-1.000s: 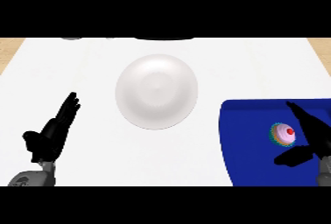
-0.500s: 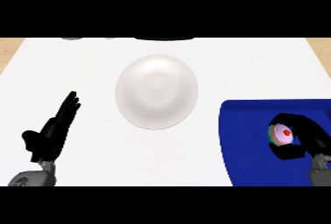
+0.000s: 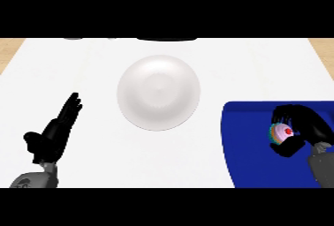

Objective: Pick the cupcake from the tray and place it in the plate

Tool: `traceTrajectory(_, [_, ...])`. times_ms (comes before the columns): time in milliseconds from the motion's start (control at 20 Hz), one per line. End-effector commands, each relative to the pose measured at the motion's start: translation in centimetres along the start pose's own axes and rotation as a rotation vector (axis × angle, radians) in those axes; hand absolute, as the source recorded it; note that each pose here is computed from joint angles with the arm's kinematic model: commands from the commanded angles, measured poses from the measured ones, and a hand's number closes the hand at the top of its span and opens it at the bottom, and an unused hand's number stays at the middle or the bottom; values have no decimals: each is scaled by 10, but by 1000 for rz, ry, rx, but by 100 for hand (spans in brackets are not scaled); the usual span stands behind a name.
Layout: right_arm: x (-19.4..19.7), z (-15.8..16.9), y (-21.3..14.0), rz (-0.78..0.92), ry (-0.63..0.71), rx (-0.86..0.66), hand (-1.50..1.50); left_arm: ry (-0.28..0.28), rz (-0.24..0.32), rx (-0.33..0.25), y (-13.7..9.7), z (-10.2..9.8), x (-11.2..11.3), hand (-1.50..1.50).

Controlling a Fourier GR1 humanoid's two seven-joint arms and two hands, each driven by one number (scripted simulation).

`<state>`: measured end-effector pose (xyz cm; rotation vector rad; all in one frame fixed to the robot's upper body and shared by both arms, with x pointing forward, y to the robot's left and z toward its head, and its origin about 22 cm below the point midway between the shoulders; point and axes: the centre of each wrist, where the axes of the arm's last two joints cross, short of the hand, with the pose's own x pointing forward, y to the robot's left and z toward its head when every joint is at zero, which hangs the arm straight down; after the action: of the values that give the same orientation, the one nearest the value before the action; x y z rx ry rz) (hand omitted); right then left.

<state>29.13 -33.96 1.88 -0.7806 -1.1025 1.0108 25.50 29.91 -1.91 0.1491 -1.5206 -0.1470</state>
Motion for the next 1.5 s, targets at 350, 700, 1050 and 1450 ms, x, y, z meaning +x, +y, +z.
traceTrajectory(350, [29,20,-44,15,-221,-245,150,-10,-16,10,34,-3,13,0])
traceTrajectory(700, [75,59,-82,-44,-363,-422,150,1,9,18,7,-17,17,0])
traceTrajectory(1050, [129,61,-100,-111,-420,-511,150,4,-5,-6,-9,-3,-1,0])
traceTrajectory(1450, [194,61,-102,-112,-471,-468,150,-6,-16,6,3,-1,-14,0])
